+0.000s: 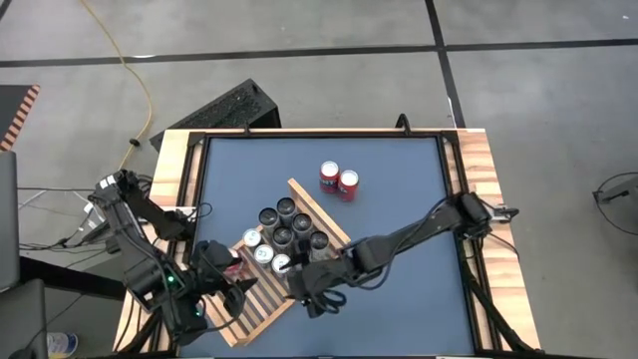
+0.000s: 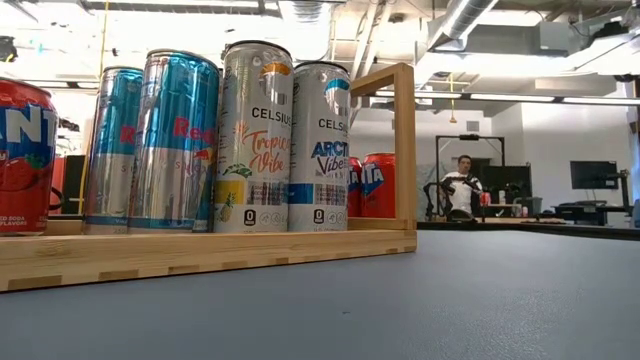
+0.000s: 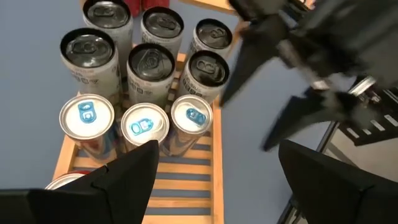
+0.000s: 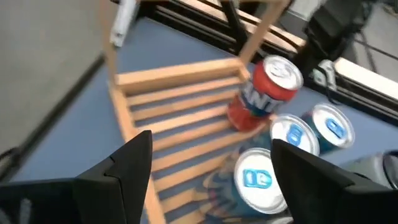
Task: Place canned beverage on shelf
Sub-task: Adjust the blue soda can on the shelf
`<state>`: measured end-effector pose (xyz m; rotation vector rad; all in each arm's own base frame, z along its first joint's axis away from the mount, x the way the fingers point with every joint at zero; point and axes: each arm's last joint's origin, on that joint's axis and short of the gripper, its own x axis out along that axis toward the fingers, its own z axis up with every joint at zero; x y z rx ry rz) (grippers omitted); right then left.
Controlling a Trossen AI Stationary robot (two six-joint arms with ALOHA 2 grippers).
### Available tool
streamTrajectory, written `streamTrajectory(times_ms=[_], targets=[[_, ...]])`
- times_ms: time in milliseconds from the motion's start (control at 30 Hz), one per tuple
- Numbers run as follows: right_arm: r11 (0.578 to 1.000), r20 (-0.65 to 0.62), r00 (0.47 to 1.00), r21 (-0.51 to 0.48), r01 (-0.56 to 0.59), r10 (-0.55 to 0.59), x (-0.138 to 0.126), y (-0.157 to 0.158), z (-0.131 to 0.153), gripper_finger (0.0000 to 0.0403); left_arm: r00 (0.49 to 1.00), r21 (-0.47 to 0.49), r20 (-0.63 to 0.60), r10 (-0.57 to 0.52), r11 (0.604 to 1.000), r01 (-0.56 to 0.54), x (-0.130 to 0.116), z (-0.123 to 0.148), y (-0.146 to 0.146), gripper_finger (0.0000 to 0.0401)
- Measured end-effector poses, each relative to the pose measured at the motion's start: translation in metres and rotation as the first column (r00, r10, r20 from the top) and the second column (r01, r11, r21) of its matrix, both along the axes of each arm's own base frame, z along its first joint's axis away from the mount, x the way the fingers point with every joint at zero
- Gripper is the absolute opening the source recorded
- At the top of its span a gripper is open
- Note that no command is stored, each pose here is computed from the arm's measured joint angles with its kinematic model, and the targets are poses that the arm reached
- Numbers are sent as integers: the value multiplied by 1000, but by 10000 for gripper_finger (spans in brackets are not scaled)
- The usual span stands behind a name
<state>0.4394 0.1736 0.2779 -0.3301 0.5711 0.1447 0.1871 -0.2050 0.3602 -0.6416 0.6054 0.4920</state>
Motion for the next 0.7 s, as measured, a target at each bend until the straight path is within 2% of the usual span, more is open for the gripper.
streamTrajectory(times_ms=[300,700], targets=[[997,-49,997,-50,57,-59,16,-12,-31,301,1000,27,24,4,1000,-4,0,1,0,318],[989,-24,993,-92,112,-114,17,-18,-26,301,999,51,36,19,999,-20,-1,1,2,318]])
